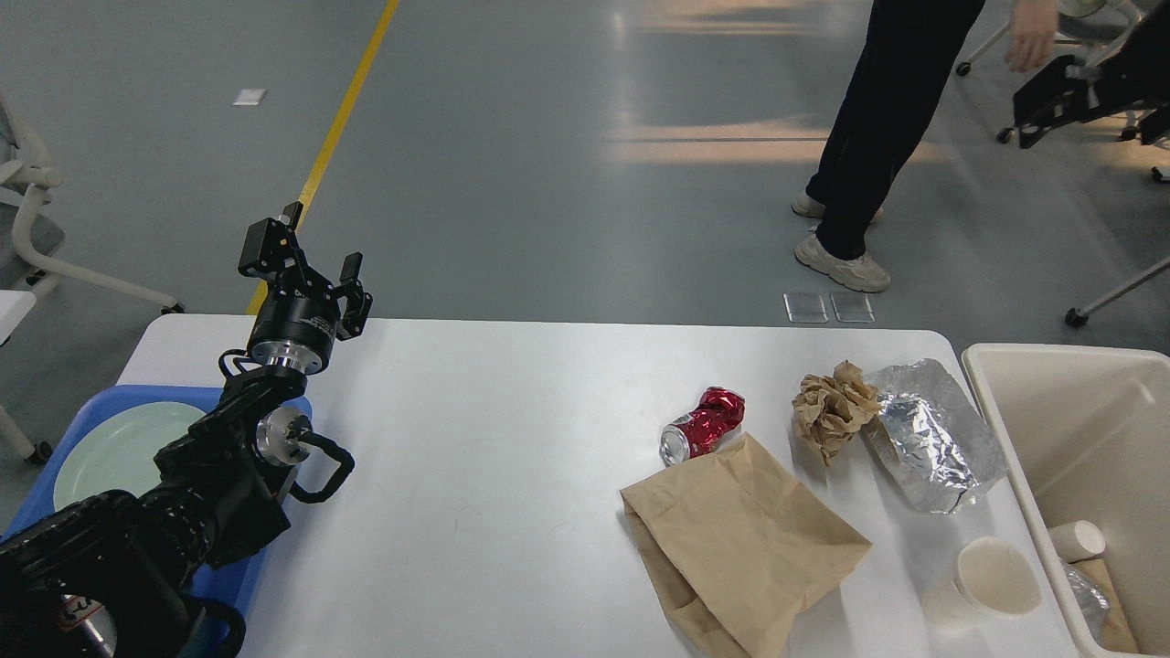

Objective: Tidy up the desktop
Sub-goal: 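Bring the right gripper down toward the crumpled brown paper, then close the right gripper on the crumpled brown paper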

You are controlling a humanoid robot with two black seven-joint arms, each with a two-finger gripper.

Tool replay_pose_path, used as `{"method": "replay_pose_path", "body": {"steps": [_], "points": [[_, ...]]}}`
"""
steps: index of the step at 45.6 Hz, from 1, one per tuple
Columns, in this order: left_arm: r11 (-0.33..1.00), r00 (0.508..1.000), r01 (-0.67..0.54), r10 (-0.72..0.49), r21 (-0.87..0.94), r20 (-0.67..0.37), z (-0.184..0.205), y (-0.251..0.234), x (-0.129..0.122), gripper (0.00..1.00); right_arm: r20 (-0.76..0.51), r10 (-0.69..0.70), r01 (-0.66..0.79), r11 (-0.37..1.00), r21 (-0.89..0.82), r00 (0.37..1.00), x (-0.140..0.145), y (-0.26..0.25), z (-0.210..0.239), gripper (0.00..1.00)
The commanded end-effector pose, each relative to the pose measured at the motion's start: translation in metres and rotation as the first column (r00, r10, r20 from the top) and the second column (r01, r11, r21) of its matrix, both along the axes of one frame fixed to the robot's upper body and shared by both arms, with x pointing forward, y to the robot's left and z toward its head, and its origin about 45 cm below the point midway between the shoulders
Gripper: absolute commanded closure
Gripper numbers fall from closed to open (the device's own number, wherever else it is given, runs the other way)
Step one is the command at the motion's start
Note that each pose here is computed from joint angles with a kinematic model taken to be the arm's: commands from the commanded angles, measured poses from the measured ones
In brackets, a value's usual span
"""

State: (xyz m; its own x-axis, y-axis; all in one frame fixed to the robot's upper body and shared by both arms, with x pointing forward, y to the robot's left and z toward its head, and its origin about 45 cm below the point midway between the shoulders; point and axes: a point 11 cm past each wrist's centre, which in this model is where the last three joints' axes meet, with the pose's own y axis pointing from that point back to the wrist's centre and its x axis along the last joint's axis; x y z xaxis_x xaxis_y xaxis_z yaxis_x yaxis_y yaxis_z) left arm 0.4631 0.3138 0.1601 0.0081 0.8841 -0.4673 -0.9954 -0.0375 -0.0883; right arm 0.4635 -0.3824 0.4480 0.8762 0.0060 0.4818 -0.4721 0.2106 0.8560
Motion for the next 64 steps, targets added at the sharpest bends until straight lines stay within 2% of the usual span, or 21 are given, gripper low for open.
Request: {"method": "replay_pose_path", "body": {"steps": [1, 8, 16, 31, 50, 64], "points": [[1.000, 1.000, 0.000, 0.000, 0.000, 0.000, 0.000, 0.000, 0.000, 0.03, -0.059, 0.051, -0.047, 0.997, 0.053, 0.997, 0.004, 0.026, -0.035, 0.00], [1.000, 1.000, 0.000, 0.000, 0.000, 0.000, 0.000, 0.000, 0.000, 0.03, -0.142, 0.090, -0.063, 0.981, 0.182, 0.986, 0.001, 0.047, -0.095, 0.00], [1.000, 1.000, 0.000, 0.000, 0.000, 0.000, 0.000, 0.000, 0.000, 0.03, -0.221, 0.075, -0.030, 0.979, 0.200, 0.972, -0.013, 0.037, -0.154, 0.00], [1.000, 1.000, 0.000, 0.000, 0.000, 0.000, 0.000, 0.000, 0.000, 0.03, -0.119, 0.100, -0.075, 0.977, 0.200, 0.988, -0.030, 0.025, -0.253, 0.00], [1.000, 1.000, 0.000, 0.000, 0.000, 0.000, 0.000, 0.000, 0.000, 0.03, -0.007, 0.008, -0.006, 0.956, 0.293, 1.000, -0.032, 0.024, -0.295, 0.00], [1.000, 1.000, 0.000, 0.000, 0.000, 0.000, 0.000, 0.000, 0.000, 0.03, -0.044, 0.015, 0.001, 0.938, 0.346, 0.999, -0.048, 0.050, -0.332, 0.00]]}}
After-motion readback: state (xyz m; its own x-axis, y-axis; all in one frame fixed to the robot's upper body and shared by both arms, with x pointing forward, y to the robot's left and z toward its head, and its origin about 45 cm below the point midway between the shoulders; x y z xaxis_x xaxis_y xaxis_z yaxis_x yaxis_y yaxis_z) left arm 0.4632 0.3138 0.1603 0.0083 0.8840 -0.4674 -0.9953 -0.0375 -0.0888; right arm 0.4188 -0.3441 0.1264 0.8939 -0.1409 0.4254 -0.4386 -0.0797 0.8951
